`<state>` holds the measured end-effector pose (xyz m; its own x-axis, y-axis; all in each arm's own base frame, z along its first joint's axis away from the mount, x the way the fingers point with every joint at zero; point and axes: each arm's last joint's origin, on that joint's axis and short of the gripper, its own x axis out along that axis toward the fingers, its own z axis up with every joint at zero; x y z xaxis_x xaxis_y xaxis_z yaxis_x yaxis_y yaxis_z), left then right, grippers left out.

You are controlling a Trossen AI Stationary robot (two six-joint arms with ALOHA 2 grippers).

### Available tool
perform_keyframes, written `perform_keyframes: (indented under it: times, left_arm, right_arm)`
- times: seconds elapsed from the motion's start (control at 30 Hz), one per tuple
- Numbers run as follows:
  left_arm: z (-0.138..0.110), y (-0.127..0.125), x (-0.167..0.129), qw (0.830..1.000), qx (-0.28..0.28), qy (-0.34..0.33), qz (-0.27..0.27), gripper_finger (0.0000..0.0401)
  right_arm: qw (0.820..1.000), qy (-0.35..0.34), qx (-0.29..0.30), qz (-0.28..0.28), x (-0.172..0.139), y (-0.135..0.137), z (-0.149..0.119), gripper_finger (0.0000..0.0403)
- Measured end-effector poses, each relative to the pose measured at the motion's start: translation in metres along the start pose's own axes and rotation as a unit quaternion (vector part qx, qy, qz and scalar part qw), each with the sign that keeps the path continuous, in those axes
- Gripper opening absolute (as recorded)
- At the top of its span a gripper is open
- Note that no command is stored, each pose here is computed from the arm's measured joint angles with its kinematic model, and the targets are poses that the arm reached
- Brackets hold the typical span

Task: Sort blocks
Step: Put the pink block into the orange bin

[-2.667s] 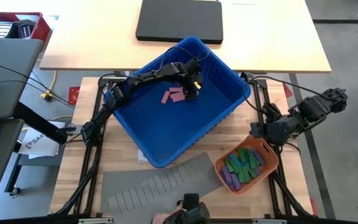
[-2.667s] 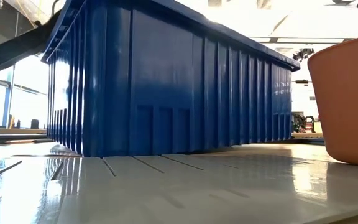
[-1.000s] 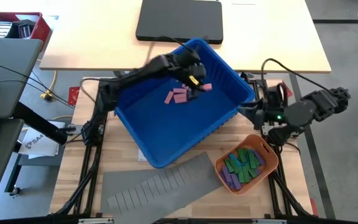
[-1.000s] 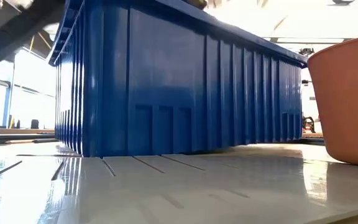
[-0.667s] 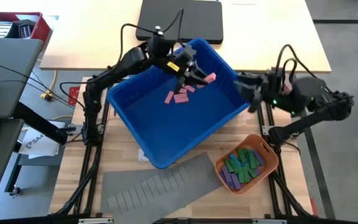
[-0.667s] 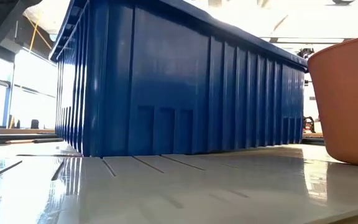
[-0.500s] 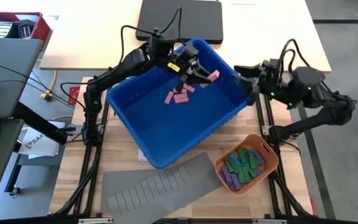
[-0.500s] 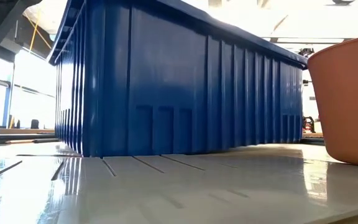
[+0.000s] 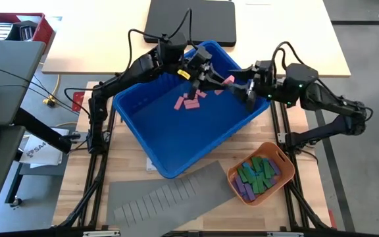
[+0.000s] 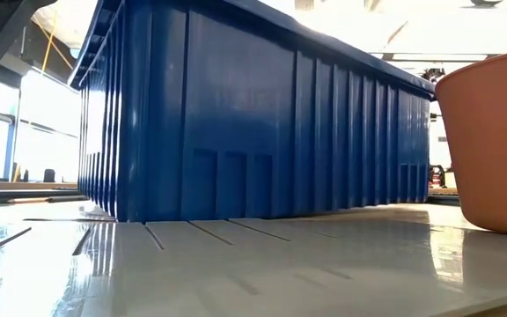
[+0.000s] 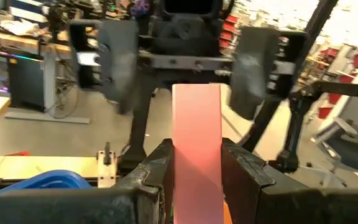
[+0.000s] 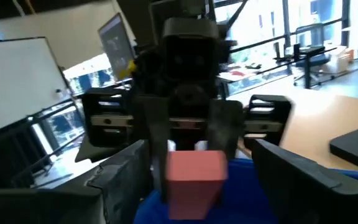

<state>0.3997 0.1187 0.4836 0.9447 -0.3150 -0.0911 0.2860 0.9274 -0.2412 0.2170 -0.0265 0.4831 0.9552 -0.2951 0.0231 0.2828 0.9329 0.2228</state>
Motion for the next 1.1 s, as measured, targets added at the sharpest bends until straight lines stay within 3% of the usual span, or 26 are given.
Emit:
perform_keyframes:
  times: [0.17, 0.4, 0.57, 0.67, 0.8, 0.87, 0.93, 1.1]
  left_arm:
    - [0.002, -0.004, 0.003, 1.0, 0.006, -0.012, 0.008, 0.0091]
    - [0.002, -0.006, 0.004, 1.0, 0.006, -0.013, 0.008, 0.0091]
    - [0.002, -0.006, 0.004, 1.0, -0.02, -0.014, 0.015, 0.0134]
    - [-0.002, -0.001, 0.001, 0.999, -0.035, 0.005, 0.019, 0.0171]
    - [-0.014, 0.011, -0.008, 0.994, -0.077, 0.061, 0.045, 0.0204]
    - [-0.021, 0.018, -0.015, 0.989, -0.099, 0.095, 0.062, 0.021]
    - [-0.028, 0.025, -0.022, 0.982, -0.114, 0.129, 0.084, 0.0212]
    - [-0.041, 0.034, -0.035, 0.965, -0.125, 0.193, 0.13, 0.0213]
  right_arm:
    - [1.0, 0.009, 0.003, 0.012, 0.008, 0.002, -0.004, 0.0245]
    - [1.0, -0.007, 0.009, 0.018, 0.007, 0.003, -0.001, 0.0095]
    - [1.0, -0.004, 0.025, 0.015, -0.002, 0.003, 0.004, 0.0097]
    - [0.999, 0.004, 0.048, 0.006, -0.017, 0.002, 0.021, 0.0097]
    - [0.992, 0.084, 0.092, -0.014, -0.035, 0.0, 0.025, 0.0097]
    - [0.981, 0.143, 0.129, -0.01, -0.043, -0.001, 0.019, 0.0097]
    - [0.959, 0.226, 0.17, -0.003, -0.047, -0.002, 0.003, 0.0097]
    - [0.872, 0.421, 0.25, 0.016, -0.057, 0.011, -0.063, 0.0097]
